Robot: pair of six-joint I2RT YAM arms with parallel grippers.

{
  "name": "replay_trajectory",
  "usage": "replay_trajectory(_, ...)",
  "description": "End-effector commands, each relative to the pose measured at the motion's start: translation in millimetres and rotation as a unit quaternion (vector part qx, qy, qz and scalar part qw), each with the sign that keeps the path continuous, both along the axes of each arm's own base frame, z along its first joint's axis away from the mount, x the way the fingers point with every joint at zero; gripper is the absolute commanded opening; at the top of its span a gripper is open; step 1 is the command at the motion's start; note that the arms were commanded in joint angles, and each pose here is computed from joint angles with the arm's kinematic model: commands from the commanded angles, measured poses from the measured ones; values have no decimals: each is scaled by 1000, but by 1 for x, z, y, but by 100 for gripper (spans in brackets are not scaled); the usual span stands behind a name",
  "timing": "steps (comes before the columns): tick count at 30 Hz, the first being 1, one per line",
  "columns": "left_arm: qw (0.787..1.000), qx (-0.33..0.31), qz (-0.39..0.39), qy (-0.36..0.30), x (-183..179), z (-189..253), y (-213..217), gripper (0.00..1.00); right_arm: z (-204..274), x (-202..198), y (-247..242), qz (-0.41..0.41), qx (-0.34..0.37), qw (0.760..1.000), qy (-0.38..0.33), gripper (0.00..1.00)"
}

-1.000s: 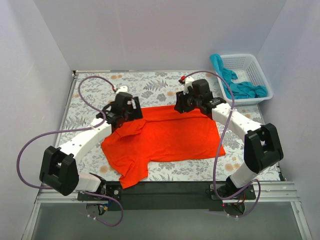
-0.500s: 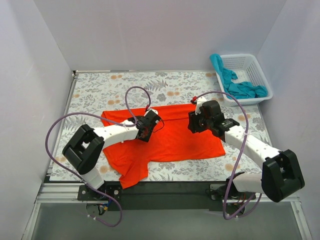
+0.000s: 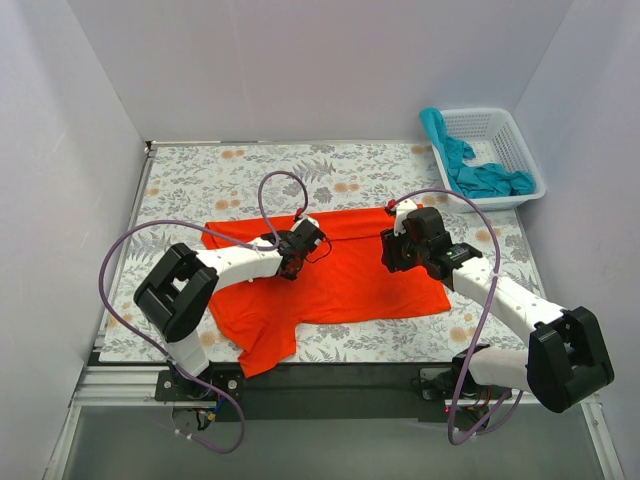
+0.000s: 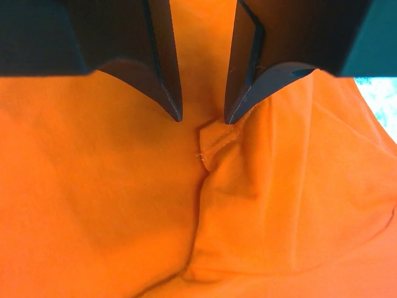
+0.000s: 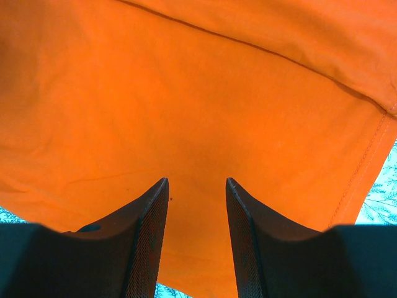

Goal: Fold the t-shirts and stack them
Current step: Fold the tshirt

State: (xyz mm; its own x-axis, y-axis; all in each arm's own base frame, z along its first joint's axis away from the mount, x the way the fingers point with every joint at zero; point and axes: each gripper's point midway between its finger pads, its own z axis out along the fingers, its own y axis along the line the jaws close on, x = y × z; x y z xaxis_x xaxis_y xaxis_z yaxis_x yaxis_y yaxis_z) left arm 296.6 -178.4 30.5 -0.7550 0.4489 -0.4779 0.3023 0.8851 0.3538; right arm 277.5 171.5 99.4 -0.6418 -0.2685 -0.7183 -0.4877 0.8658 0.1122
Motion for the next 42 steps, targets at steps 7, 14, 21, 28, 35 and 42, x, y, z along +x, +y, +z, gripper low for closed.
replay_trajectory(7, 999, 3, -8, -39, 27, 10, -10, 29, 1, 2, -4, 0, -5, 1000, -9, 49)
replay_trajectory(14, 999, 10, -6, -41, 33, 8, -9, 24, -1, 2, -5, 0, -6, 1000, -6, 49)
replay_trajectory(21, 998, 20, -4, -53, 37, 15, -5, 19, -5, -1, -3, 5, -5, 1000, 1, 49)
replay_trajectory(28, 999, 12, -6, -50, 38, 18, -7, 2, -6, -1, -2, 7, -3, 1000, 3, 49)
replay_trajectory(35, 999, -25, -10, -23, 31, 30, -21, 0, -4, -1, -2, 6, -3, 1000, 0, 49)
replay_trajectory(42, 997, -60, -8, 39, 10, 26, -32, 0, -1, -1, -2, 5, -1, 1000, -3, 49)
